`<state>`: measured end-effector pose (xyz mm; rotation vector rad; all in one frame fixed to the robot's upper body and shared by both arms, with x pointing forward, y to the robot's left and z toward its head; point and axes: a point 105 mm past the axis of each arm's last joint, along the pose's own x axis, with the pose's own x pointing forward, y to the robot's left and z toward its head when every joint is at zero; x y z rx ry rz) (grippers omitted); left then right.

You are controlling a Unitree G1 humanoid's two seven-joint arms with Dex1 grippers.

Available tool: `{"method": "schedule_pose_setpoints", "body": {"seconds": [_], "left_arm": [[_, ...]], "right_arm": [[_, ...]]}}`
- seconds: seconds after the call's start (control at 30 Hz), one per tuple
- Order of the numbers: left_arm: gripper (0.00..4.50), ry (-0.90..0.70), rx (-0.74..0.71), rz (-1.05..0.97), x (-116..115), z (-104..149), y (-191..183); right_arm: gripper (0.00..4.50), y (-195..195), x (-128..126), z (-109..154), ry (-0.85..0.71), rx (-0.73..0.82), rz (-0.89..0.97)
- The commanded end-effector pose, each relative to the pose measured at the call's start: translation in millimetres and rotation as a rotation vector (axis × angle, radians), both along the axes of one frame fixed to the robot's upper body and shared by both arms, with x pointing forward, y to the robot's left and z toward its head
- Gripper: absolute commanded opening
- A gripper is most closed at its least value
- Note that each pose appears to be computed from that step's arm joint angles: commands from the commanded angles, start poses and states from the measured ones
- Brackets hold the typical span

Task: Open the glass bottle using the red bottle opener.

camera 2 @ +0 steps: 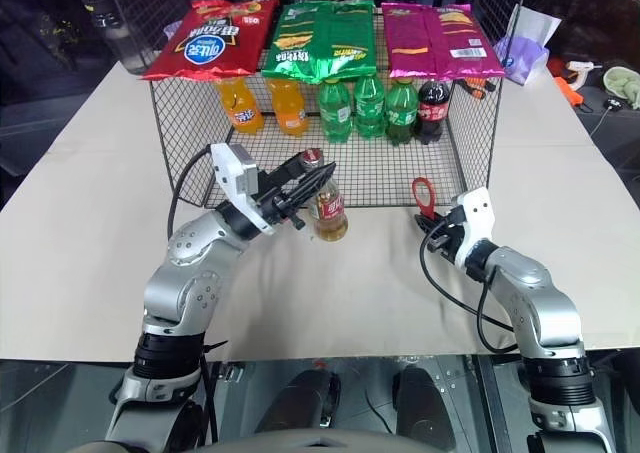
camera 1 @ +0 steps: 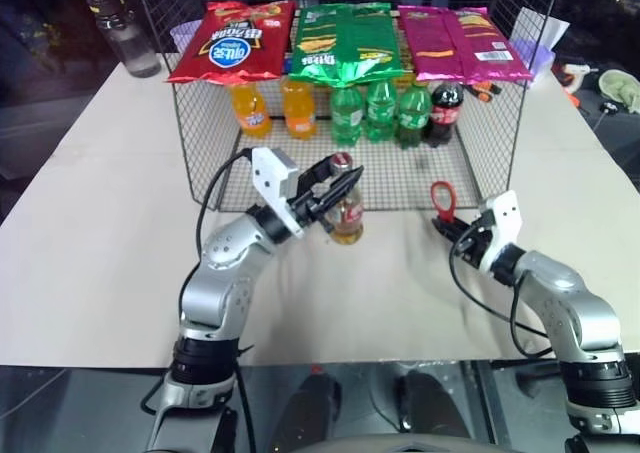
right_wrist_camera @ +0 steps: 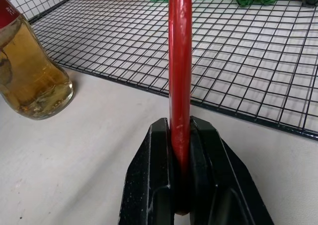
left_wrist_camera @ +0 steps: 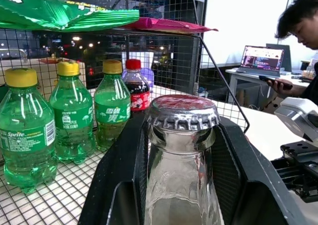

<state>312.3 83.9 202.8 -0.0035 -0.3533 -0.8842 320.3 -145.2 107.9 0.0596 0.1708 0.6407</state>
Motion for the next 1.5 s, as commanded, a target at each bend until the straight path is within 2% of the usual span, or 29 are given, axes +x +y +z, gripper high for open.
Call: {"method": "schedule_pose_setpoints", "body": {"seconds": [0.03,0.07,0.67,0.87,1.0,1.03,1.2,1.5], "left_arm": [[2.23,-0.023,0.017,-0.002,-4,0,-1],[2.41,-0.022,0.019,-0.002,-4,0,-1],[2.41,0.019,0.057,-0.011,-1,-17,0],[2.41,0.025,0.069,-0.014,0,-21,0],[2.41,0.026,0.062,-0.026,0,-21,-2],[1.86,0.026,0.061,-0.025,0,-21,-2],[1.26,0.028,0.069,-0.023,1,-22,-2],[1.26,0.046,0.085,-0.038,0,-29,-3]], "right_arm": [[0.00,2,3,13,-0.056,0.003,0.014],[0.00,2,3,13,-0.057,0.004,0.015],[0.00,4,6,15,-0.069,0.000,0.021],[0.00,12,7,34,-0.161,-0.031,0.058],[0.00,23,8,49,-0.268,-0.135,0.105],[0.00,27,9,52,-0.291,-0.156,0.118],[0.00,42,10,64,-0.353,-0.176,0.159],[0.00,62,10,89,-0.477,-0.197,0.198]]}}
